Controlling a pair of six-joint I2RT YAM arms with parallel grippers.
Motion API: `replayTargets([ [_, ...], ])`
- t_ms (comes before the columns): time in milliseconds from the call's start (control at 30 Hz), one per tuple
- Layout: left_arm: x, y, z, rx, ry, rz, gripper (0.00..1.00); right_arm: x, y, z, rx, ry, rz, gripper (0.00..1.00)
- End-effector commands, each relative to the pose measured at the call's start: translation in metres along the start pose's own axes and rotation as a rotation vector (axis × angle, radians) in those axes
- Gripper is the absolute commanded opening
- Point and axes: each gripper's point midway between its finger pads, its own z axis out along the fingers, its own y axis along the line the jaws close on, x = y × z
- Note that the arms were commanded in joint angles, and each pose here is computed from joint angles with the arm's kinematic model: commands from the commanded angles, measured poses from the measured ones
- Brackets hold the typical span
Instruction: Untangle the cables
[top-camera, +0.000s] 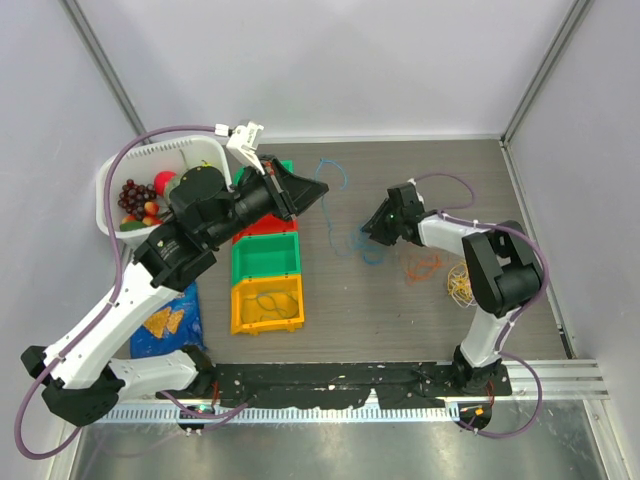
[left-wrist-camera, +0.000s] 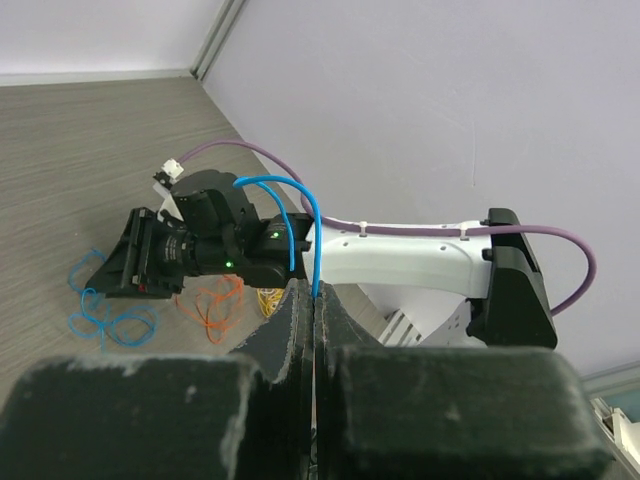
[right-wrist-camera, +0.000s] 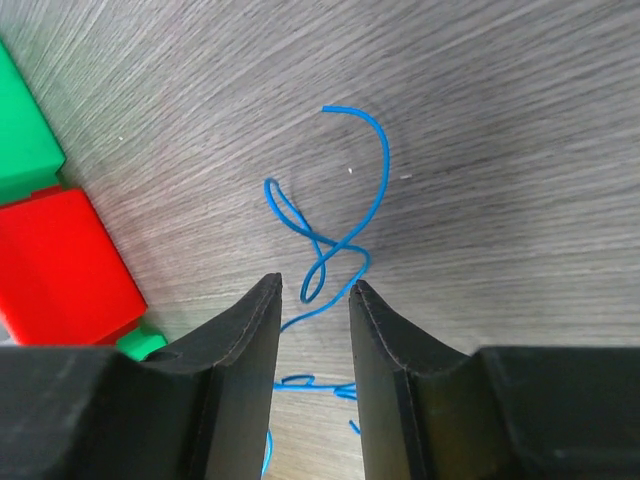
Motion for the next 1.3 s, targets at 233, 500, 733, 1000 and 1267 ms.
replayTargets([
  [233,-0.01,-0.007,-0.004,0.03,-0.036,0.007,0.0,-0.023,0.016,0.015,0.006,-0.089,0.016,0.11],
  [500,-0.042,-0.011,-0.04,-0.027,-0.106,0.121,0.0,-0.059,0.006,-0.025,0.056,-0.2,-0.071,0.01],
  [733,-0.105,-0.049,-0.113,-0.008,-0.261,0.199,0.0,-0.156,-0.089,-0.09,0.281,-0.437,0.027,0.01],
  [1000,-0.145,-0.09,-0.174,0.095,-0.393,0.208,0.0,-0.227,-0.159,-0.133,0.478,-0.571,0.156,0.01],
  [1267,-0.147,-0.091,-0.174,0.096,-0.392,0.192,0.0,-0.239,-0.169,-0.109,0.533,-0.501,0.09,0.01],
])
